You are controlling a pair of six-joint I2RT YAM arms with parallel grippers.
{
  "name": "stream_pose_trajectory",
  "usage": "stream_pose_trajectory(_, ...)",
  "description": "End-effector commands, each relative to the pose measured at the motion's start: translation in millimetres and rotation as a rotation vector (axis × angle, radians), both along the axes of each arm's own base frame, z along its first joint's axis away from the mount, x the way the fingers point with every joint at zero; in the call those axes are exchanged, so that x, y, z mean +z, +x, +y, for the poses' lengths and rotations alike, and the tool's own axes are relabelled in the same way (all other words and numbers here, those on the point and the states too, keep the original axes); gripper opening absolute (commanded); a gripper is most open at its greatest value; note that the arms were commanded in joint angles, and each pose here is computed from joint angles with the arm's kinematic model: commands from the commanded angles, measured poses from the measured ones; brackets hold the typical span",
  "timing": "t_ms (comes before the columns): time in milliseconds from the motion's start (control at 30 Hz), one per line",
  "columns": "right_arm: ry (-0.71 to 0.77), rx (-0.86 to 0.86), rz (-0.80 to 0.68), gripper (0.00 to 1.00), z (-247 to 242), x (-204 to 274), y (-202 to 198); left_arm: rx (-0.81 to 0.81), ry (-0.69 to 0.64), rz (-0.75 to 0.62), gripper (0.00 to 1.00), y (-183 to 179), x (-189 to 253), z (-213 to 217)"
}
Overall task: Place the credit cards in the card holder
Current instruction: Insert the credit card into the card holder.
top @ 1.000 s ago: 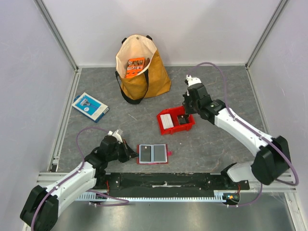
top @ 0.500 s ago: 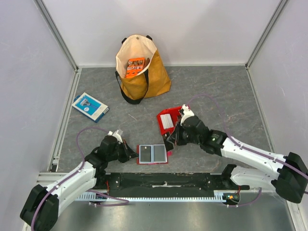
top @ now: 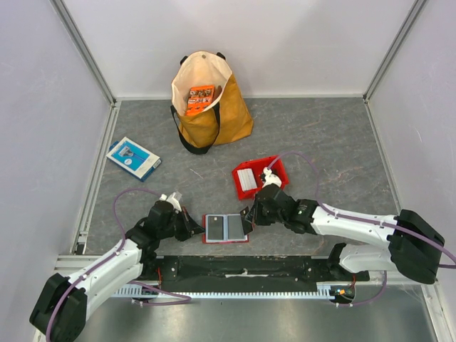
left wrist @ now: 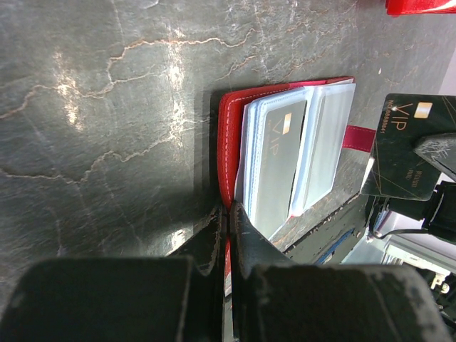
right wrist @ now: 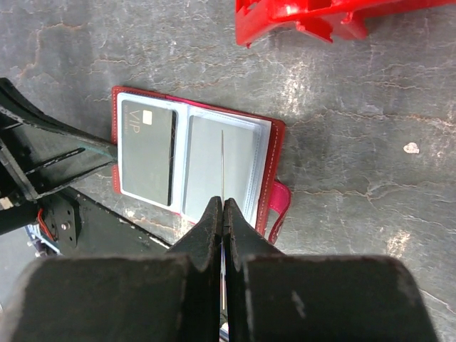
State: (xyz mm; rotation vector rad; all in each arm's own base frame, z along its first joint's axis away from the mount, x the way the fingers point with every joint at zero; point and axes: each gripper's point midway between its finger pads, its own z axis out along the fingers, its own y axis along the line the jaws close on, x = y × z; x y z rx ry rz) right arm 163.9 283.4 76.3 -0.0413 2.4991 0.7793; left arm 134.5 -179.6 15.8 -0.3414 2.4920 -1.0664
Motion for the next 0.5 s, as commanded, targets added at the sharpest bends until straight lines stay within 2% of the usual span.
stream_pose_trajectory(0,0.004,-0.077,-0.032,0.00,-0.2,-5.1,9.0,-0.014,-0.009,-0.011,0.02,1.6,8.5,-3.1)
stream_pose_trajectory(467,-0.075,-0.119,-0.032,0.00,-16.2,-30.1,4.7,-0.015,-0.005,-0.006,0.02,1.5,7.1,-3.0)
